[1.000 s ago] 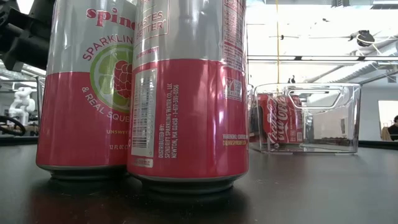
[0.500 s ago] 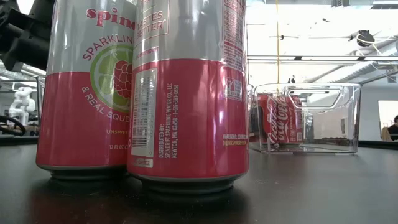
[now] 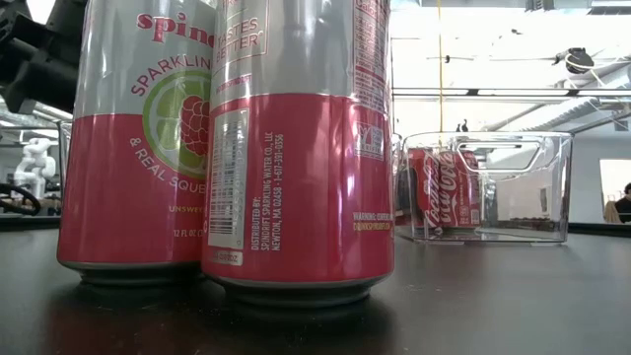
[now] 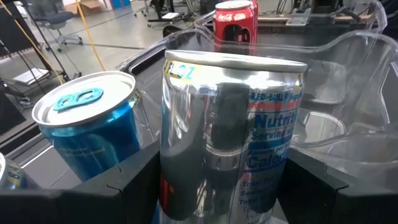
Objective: Sort soda cans
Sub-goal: Put the bottom right blue soda can into the left transparent bin, then put the bottom right red soda can into the right transparent bin
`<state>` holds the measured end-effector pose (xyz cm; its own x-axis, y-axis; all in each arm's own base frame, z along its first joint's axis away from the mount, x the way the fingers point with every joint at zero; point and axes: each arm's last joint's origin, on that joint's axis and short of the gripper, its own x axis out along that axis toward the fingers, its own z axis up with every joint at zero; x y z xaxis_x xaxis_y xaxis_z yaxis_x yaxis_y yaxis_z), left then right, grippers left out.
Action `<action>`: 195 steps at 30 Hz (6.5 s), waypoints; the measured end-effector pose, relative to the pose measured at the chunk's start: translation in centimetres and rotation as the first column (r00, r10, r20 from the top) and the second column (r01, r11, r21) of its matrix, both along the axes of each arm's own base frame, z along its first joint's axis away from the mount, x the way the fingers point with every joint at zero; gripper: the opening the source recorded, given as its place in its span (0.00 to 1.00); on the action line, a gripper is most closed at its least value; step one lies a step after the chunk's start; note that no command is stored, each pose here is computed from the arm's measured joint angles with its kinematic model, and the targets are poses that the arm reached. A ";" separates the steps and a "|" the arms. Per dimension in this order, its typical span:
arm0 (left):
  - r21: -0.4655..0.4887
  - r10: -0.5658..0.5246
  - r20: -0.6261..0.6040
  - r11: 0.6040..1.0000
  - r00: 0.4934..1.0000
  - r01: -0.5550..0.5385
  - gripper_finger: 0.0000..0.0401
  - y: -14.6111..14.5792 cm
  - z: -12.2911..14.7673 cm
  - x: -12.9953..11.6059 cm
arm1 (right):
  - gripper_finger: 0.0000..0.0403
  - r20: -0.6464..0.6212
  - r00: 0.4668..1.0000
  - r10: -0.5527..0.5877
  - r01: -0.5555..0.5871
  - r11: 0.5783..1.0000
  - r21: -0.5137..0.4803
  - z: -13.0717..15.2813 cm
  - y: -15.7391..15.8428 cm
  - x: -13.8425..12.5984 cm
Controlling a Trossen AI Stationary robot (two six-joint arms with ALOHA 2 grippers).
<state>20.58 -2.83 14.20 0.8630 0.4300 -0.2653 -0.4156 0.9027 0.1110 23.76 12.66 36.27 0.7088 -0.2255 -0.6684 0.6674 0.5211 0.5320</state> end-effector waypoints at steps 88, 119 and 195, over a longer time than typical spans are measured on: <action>-0.010 0.050 0.129 0.999 0.990 -0.050 0.76 0.7 5.1 -2.7 | 0.69 0.001 0.999 0.053 -0.053 0.999 -0.009 0.1 0.2 0.2; -0.406 -0.185 0.029 0.896 0.982 0.181 0.76 -5.6 18.7 -4.5 | 0.69 -0.022 0.997 0.079 -0.079 0.997 -0.012 0.0 0.2 0.0; -0.669 -0.257 -0.055 0.727 0.965 0.155 0.76 -9.0 16.4 -3.5 | 0.69 -0.552 0.428 0.716 -0.656 0.666 0.356 -9.3 10.0 -14.1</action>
